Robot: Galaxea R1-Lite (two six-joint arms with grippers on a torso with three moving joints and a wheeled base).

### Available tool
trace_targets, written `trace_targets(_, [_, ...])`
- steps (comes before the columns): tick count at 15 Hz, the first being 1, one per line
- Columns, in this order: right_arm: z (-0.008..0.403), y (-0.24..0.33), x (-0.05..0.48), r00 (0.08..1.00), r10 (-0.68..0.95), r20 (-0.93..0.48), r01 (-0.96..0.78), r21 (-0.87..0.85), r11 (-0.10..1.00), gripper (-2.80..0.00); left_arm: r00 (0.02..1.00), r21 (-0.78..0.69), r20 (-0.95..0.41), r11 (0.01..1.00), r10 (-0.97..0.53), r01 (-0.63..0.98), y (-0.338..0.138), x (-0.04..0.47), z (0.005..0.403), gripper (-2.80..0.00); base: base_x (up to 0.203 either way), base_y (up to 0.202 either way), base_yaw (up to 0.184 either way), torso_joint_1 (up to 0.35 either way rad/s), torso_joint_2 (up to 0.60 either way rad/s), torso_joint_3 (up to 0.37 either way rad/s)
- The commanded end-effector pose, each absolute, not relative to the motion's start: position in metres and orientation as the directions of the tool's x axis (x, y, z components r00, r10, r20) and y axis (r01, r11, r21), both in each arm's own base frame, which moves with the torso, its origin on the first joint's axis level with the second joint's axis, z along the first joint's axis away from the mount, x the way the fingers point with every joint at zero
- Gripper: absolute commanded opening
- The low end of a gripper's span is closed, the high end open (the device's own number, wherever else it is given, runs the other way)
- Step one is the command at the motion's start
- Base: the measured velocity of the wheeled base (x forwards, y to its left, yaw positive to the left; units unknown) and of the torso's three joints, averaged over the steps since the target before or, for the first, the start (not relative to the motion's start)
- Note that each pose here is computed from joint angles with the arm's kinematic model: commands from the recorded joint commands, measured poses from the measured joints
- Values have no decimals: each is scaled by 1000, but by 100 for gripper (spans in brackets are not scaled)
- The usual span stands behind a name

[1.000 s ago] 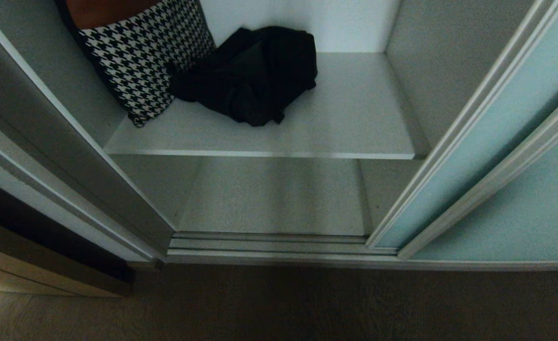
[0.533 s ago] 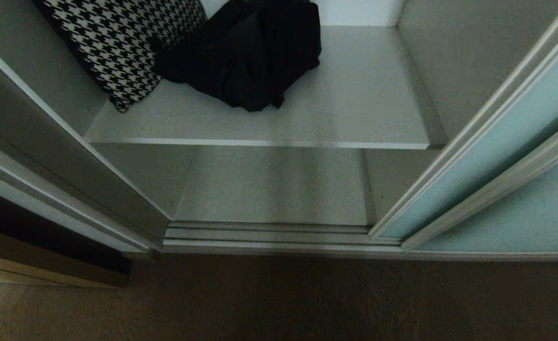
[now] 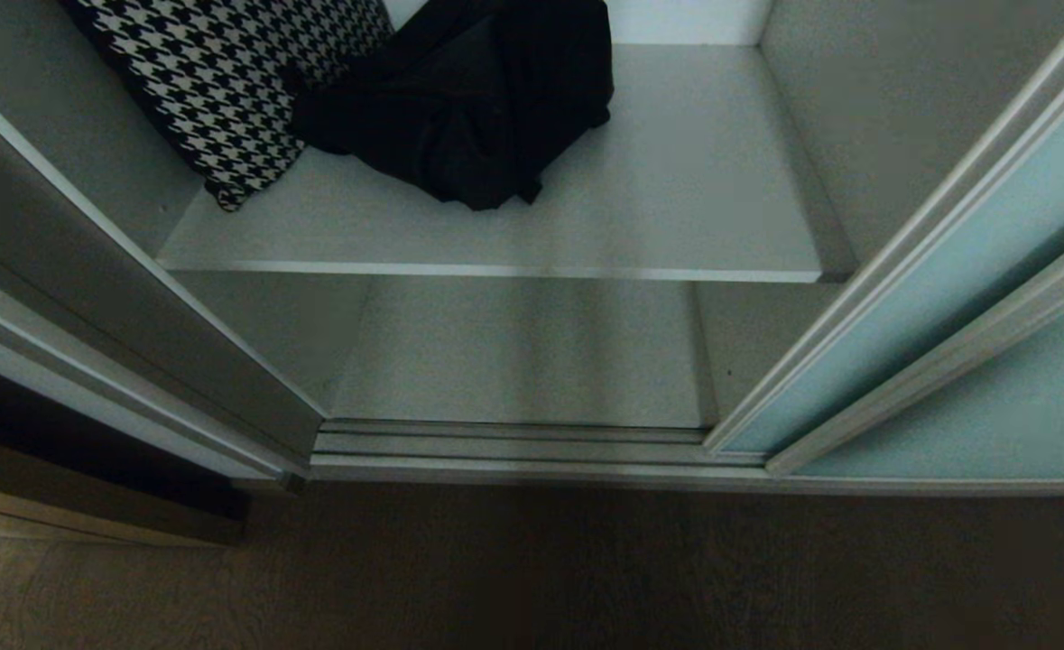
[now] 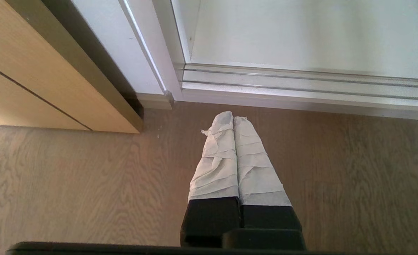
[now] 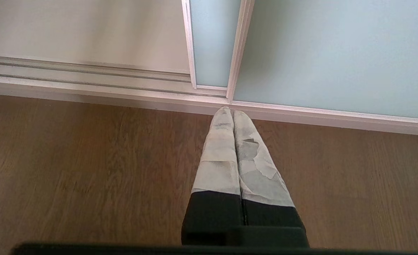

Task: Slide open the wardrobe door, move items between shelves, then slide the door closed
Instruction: Place the bag on the lower shelf

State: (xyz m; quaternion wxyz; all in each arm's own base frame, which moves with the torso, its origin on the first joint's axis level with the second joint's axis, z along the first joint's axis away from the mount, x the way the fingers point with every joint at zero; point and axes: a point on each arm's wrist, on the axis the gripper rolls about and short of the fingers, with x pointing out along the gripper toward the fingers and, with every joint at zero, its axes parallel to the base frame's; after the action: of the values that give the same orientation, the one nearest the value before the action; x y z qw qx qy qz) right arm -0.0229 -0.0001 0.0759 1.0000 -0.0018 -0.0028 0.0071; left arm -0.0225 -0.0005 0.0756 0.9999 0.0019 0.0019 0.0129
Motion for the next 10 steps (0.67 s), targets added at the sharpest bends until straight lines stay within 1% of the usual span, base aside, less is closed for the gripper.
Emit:
trace_targets(1, [76,0,-23,1000,15,9,-15,-4,1000,-280,1000,5,-5,1000,25,-25,-1,-22,76,-280,0,0,0,0,0,0])
trace_targets(8, [76,0,-23,1000,15,9,-15,-5,1000,-280,1000,15,-2,999,30,-30,0,-23,76,-280,0,0,0,0,0,0])
trace_targets(10, [76,0,-23,1000,15,9,-15,-5,1000,-280,999,19,33,999,34,-35,0,-24,83,-280,0,0,0,0,0,0])
